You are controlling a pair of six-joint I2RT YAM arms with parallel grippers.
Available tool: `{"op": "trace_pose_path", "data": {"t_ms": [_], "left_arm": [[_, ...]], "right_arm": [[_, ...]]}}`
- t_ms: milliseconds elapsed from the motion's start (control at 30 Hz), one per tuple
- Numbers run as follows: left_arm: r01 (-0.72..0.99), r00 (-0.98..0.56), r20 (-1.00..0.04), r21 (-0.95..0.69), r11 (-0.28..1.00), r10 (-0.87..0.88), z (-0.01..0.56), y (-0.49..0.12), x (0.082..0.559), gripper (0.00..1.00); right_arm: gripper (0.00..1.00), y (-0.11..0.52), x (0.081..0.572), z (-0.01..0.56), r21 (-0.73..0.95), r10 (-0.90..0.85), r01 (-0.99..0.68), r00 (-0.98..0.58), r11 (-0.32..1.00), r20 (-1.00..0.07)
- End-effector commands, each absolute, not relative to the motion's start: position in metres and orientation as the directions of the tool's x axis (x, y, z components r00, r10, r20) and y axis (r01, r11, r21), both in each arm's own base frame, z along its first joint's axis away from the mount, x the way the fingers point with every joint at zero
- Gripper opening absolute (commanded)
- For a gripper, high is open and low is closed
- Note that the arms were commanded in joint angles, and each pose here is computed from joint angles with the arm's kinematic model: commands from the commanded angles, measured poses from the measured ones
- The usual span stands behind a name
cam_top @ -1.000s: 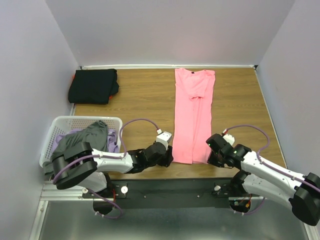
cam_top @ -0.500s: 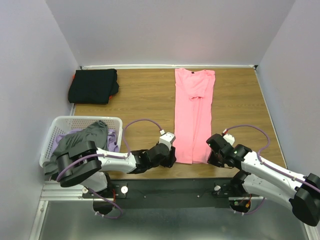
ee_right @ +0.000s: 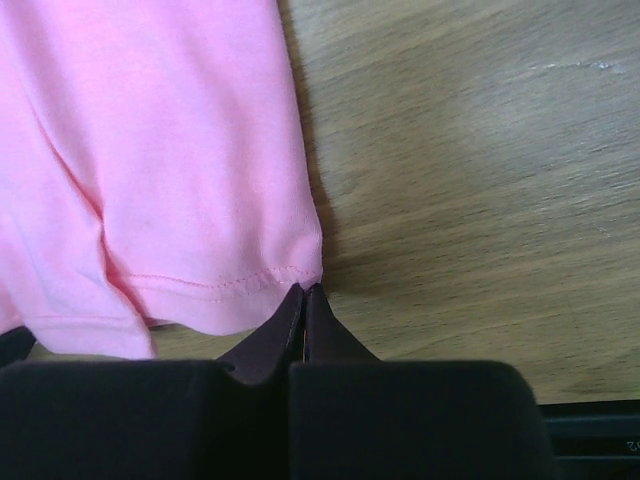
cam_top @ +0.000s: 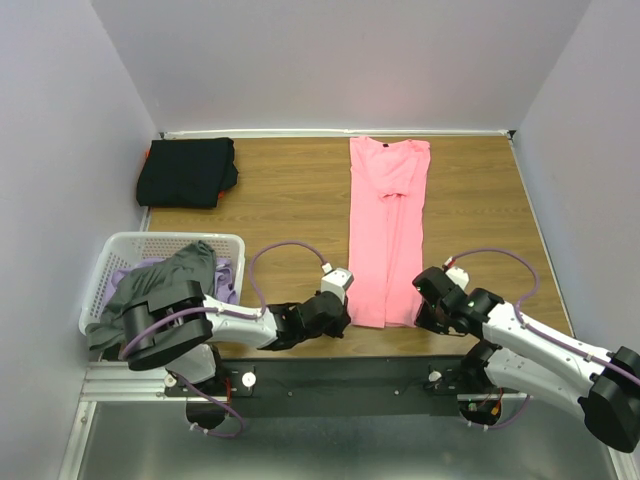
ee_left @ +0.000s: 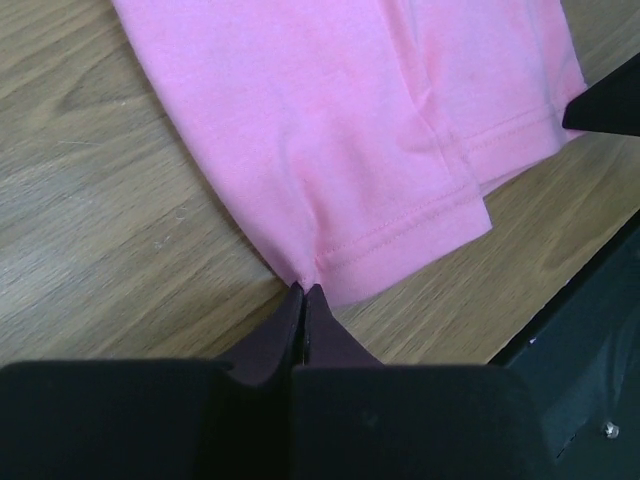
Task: Fold and stack the t-shirts
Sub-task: Fold the tshirt
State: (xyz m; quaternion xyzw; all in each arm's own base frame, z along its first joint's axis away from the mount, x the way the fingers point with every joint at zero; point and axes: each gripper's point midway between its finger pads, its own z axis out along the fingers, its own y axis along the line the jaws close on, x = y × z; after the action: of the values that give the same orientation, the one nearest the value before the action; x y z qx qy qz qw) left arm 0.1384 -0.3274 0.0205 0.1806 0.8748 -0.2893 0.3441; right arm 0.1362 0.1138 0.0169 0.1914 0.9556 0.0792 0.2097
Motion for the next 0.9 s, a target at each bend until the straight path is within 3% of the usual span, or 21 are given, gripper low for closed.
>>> {"op": "trace_pose_path", "data": {"t_ms": [0, 467, 867], "left_arm": [[0.492, -0.724, -0.666, -0.318, 0.81, 0.179, -0.005, -0.307, 0.13, 0.0], [0.522, -0.569, -0.823, -0.368, 0.769, -0.008, 0.104, -0.331, 0.182, 0.0], [0.538, -0.485, -0.872, -0.355, 0.765, -0.063, 0.126, -0.343, 0.259, 0.0]], "right_arm": [[0.02, 0.118, 0.148, 0.031, 0.247, 0.393, 0.314, -0.821, 0.917, -0.415], [0.02, 0.131, 0.206, 0.119, 0.326, 0.409, 0.255, -0.677, 0.91, -0.612], [0.01, 0.121, 0.263, 0.159, 0.28, 0.41, 0.323, -0.472, 0.904, -0.78]]}}
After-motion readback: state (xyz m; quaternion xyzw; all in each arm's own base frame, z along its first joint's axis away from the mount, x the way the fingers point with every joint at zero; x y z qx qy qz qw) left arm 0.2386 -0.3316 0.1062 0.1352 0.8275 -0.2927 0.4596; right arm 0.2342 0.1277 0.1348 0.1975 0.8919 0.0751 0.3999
